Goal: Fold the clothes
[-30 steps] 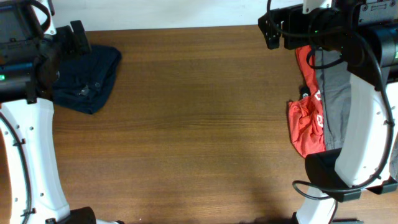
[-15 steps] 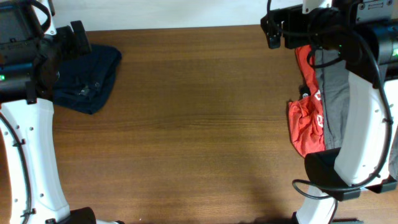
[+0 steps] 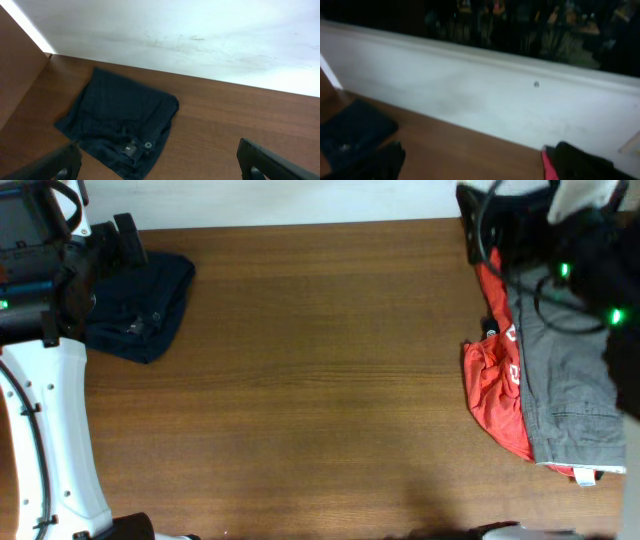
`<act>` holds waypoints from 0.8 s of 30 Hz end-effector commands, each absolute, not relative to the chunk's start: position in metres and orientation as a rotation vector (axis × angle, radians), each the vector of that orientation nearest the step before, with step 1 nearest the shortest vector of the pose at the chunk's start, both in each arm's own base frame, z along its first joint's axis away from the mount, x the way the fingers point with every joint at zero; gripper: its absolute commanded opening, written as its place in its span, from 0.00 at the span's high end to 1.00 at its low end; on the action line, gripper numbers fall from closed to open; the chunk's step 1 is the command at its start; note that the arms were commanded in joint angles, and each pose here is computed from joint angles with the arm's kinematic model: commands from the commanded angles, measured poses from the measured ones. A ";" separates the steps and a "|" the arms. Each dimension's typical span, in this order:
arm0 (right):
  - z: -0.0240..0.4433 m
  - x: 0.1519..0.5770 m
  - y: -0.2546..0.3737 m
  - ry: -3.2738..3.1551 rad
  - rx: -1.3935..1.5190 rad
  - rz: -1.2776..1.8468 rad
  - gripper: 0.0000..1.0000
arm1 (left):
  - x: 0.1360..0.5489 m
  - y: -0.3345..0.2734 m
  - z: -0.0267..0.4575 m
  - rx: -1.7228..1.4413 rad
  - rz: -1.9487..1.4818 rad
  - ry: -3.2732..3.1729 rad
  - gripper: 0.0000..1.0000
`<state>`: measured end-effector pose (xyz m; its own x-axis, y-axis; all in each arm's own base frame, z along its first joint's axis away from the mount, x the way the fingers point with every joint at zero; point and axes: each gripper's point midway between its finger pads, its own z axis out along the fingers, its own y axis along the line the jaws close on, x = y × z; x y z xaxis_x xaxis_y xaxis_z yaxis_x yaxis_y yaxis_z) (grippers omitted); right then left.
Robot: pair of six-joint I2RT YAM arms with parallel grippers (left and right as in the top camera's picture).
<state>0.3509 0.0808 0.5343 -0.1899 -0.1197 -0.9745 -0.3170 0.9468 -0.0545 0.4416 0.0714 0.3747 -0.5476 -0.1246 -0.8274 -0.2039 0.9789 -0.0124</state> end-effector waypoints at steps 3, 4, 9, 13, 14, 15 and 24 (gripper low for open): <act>0.474 0.342 0.071 1.805 -0.315 0.156 0.01 | 0.440 0.072 0.382 -0.218 0.117 2.141 0.01; 0.463 0.339 0.068 1.802 -0.308 0.151 0.01 | 0.440 0.072 0.382 -0.218 0.117 2.141 0.01; 0.392 0.321 0.046 1.782 -0.253 0.108 0.01 | 0.440 0.072 0.382 -0.218 0.117 2.141 0.01; 0.336 0.304 0.033 1.775 -0.218 0.078 0.01 | 0.440 0.072 0.382 -0.218 0.117 2.141 0.01; 0.320 0.299 0.031 1.771 -0.209 0.073 0.01 | 0.440 0.072 0.382 -0.218 0.117 2.141 0.01; 0.304 0.293 0.029 1.766 -0.202 0.068 0.01 | 0.440 0.072 0.382 -0.218 0.117 2.141 0.01; 0.207 0.257 0.024 1.662 -0.188 0.045 0.01 | 0.440 0.072 0.382 -0.218 0.117 2.141 0.01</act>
<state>0.2627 0.0279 0.2246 -0.0997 -0.0938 -0.9906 -0.1683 0.9828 -0.0761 0.4416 0.0714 0.3747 -0.5479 -0.1246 -0.8272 -0.2039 0.9789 -0.0124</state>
